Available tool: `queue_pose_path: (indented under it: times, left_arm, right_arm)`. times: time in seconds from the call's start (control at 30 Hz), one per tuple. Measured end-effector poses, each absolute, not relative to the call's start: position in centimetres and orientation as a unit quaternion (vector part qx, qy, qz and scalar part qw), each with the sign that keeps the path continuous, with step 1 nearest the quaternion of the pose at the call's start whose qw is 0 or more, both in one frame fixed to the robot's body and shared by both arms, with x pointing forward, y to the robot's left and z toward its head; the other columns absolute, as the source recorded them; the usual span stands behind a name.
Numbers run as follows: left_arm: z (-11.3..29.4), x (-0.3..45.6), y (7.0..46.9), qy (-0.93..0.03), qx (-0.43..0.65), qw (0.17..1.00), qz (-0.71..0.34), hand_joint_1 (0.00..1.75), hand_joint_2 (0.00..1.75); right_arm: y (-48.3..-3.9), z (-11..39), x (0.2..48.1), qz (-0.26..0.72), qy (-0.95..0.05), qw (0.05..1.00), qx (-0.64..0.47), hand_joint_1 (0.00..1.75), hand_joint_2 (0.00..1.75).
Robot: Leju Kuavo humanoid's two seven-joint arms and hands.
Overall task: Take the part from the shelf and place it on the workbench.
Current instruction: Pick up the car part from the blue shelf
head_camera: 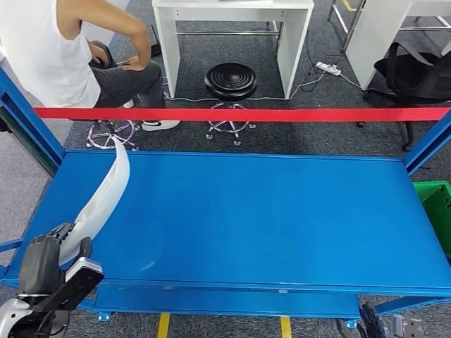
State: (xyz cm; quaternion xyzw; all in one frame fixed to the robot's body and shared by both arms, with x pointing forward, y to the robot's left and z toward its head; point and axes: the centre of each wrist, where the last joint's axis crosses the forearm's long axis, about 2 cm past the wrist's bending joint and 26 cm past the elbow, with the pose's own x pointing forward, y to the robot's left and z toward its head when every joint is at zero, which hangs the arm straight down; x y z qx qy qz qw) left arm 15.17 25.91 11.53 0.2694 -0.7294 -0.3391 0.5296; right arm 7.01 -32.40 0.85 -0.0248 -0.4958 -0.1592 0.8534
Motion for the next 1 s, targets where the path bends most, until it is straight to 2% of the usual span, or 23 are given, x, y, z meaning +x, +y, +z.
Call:
queue_pose_path:
  times: [0.13, 0.5, 1.0]
  left_arm:
    - [11.7, 15.4, 25.4, -0.751, 0.256, 0.510, -0.334, 1.75, 1.75]
    - [12.5, 17.4, 24.1, -0.801, 0.216, 0.467, -0.306, 1.75, 1.75]
    - [11.5, 19.1, 21.8, -0.845, 0.167, 0.439, -0.256, 1.75, 1.75]
  right_arm:
    - [-32.4, 1.9, 7.4, -0.174, -0.545, 0.820, 0.005, 0.00, 1.75]
    - [-31.2, 3.9, 7.8, -0.151, -0.595, 0.789, 0.022, 0.00, 1.75]
    - [-31.4, 3.6, 5.5, -0.169, -0.581, 0.796, -0.015, 0.00, 1.75]
